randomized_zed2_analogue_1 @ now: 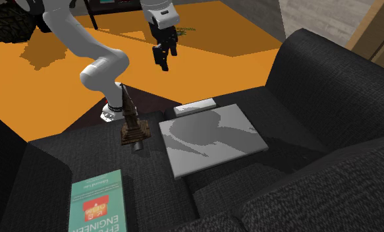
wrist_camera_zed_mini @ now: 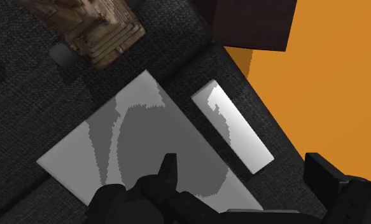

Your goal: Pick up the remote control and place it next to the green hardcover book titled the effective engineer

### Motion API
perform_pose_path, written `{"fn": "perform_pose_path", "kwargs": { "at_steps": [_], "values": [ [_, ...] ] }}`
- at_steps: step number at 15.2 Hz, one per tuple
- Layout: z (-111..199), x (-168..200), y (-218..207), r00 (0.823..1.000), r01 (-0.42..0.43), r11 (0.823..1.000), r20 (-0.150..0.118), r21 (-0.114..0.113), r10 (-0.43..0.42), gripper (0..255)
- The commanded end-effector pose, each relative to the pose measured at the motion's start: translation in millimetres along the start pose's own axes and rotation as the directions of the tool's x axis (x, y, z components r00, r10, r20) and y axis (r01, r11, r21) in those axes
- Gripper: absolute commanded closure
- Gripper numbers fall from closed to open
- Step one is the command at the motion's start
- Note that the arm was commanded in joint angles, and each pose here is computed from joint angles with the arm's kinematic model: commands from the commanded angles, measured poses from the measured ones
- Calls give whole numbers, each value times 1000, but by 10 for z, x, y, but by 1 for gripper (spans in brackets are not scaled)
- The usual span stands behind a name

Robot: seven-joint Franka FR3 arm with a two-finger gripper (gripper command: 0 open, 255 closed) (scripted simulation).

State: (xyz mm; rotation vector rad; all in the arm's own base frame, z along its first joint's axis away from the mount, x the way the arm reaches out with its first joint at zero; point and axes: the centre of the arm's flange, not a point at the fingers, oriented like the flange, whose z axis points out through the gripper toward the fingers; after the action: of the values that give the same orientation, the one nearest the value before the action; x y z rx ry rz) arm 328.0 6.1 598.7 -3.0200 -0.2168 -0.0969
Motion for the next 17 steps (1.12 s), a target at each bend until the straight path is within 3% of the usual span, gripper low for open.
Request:
{"fn": "perform_pose_path", "kwargs": {
  "at_steps": [1, 9, 17],
  "values": [
    [0, 0, 0, 1000, 0, 1000, 0, 0, 0, 0],
    [1004, 311, -289, 982, 188, 980, 30, -64, -187, 0],
    [2034, 544, -561, 929, 370, 921, 71, -121, -364, 0]
  ]
}}
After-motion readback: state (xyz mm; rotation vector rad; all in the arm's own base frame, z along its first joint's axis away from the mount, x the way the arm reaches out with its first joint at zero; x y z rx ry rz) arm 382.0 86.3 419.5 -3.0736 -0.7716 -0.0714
